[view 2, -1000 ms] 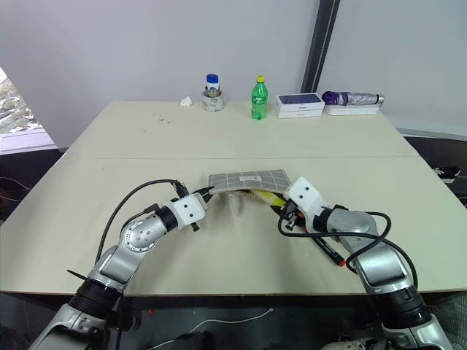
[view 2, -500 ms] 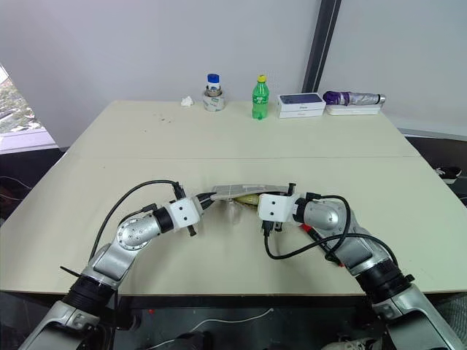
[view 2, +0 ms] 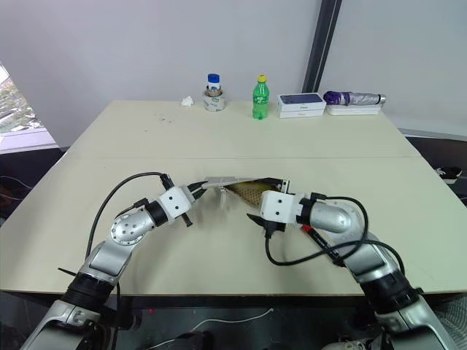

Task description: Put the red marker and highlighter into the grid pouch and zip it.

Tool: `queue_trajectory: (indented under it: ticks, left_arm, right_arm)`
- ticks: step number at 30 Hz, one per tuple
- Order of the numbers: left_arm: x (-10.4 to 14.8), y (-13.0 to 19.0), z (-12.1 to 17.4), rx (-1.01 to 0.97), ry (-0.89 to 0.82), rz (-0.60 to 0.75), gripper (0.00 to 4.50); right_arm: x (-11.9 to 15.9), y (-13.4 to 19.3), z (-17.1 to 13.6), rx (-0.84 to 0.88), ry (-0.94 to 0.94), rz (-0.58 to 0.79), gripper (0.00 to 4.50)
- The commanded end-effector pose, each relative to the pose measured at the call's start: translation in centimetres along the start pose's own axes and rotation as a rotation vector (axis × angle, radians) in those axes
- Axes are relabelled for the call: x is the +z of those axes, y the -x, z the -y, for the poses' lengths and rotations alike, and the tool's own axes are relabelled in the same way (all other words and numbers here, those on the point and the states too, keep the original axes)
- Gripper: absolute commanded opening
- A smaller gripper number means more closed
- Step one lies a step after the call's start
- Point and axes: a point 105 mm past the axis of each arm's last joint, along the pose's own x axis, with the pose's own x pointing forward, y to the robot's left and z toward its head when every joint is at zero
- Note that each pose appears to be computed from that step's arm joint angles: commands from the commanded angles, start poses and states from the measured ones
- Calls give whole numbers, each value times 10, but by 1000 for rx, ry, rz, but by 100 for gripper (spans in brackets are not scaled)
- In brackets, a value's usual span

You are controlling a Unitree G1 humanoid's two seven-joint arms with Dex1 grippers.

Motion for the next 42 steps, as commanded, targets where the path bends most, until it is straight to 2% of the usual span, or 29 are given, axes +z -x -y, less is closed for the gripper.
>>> queue_trajectory:
  ticks: [1,5,7,9,17,20,23,26,29,31,34,37,39,42]
  left_arm:
    - [7,5,-13,48,-31,26,0]
    - [6,8,-16,84,5,31,0]
    - [4,9,-16,86,5,28,0]
    - [4,9,-14,83,7,30,0]
    - [5,3,-12,59,-12,40,0]
    - [1,2,-10,49,-20,25,0]
    - [1,1,-10,50,-28,25,0]
    - [2,2,-11,54,-32,26,0]
    - [2,3,-12,54,-38,24,0]
    - [1,4,-11,52,-39,22,0]
    - [1,3,-9,50,-34,22,0]
    - [3,0,-8,46,-34,29,0]
    - [5,-3,-5,39,-33,38,0]
    - [9,-7,-3,32,-35,52,0]
  right_arm:
    - [25,27,1,-41,-134,144,443]
    - [4,64,-2,-159,-288,76,443]
    - [-20,83,4,-303,-358,-32,443]
    - [-52,106,-2,-406,-413,-193,443]
    - [-93,135,-35,-417,-630,-387,443]
    - [-104,142,-42,-399,-660,-440,443]
    - [-114,143,-55,-355,-701,-496,355]
    - [-116,142,-58,-339,-727,-501,199]
    - [-105,138,-40,-390,-782,-389,45]
    - [-94,134,-31,-382,-789,-318,39]
    - [-56,118,-17,-292,-689,-140,39]
    - [-32,107,-15,-211,-633,-47,39]
    - [-22,97,-19,-131,-572,-37,39]
    - [-23,87,-14,-121,-507,-65,39]
